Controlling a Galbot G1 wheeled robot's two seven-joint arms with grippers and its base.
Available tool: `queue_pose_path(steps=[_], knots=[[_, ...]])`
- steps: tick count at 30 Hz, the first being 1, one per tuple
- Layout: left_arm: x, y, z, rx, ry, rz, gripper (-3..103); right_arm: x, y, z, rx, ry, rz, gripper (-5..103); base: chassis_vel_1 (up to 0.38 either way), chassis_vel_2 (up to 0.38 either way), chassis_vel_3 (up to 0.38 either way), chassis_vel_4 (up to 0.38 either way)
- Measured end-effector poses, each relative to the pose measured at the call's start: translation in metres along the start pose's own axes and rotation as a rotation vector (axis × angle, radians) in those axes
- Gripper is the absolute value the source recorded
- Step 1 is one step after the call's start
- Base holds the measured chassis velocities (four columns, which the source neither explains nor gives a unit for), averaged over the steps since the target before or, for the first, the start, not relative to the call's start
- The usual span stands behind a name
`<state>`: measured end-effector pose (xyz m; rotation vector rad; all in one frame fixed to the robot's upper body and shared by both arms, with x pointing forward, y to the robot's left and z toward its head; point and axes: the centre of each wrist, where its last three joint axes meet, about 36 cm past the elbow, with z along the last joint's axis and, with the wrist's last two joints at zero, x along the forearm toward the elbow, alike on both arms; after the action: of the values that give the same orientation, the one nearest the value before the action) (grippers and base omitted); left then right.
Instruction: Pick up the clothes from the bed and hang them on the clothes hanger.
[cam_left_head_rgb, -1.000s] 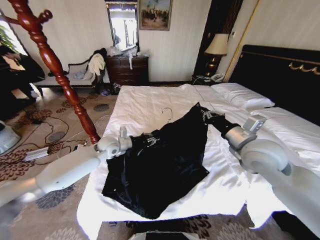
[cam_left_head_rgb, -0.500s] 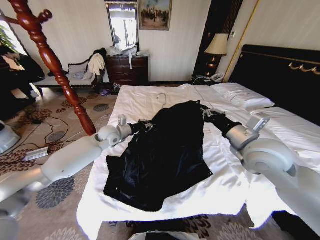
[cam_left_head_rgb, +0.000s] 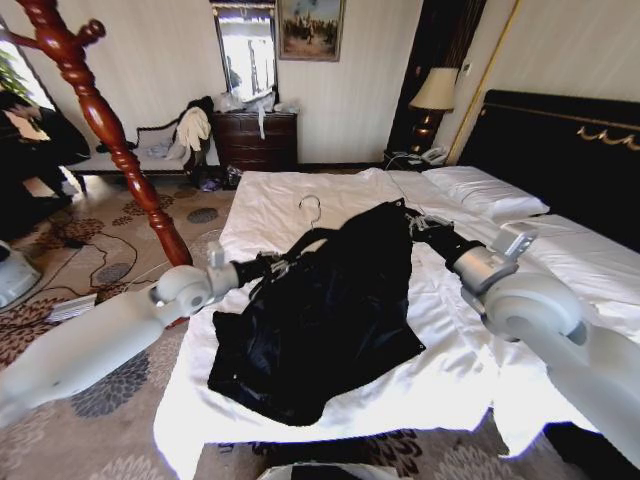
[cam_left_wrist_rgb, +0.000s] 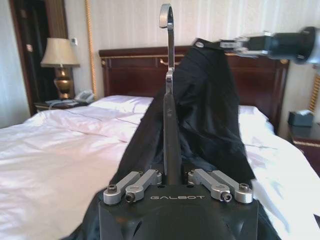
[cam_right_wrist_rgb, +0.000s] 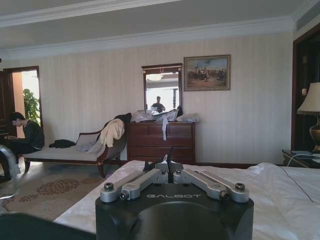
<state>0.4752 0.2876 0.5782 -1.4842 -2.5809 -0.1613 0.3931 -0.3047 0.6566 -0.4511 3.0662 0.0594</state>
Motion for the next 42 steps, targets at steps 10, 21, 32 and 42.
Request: queue_pose_path(steps=[10,21,32,42], knots=[[0.002,-0.022,0.011,0.009,0.046,0.088,16,-0.003,-0.003,-0.003,-0.012,-0.01,0.005,0,0.0,0.0,0.0,0.0],[-0.057,-0.025,0.025,0.069,0.033,0.065,16,0.008,0.01,-0.018,-0.018,-0.034,-0.041,0,0.0,0.0,0.0,0.0],[-0.067,0.02,0.022,0.047,0.026,-0.067,16,0.014,0.018,-0.047,-0.04,-0.094,-0.075,0,0.0,0.0,0.0,0.0],[-0.055,0.033,-0.004,0.035,-0.028,-0.122,16,0.013,0.018,-0.058,-0.036,-0.117,-0.083,0,0.0,0.0,0.0,0.0]])
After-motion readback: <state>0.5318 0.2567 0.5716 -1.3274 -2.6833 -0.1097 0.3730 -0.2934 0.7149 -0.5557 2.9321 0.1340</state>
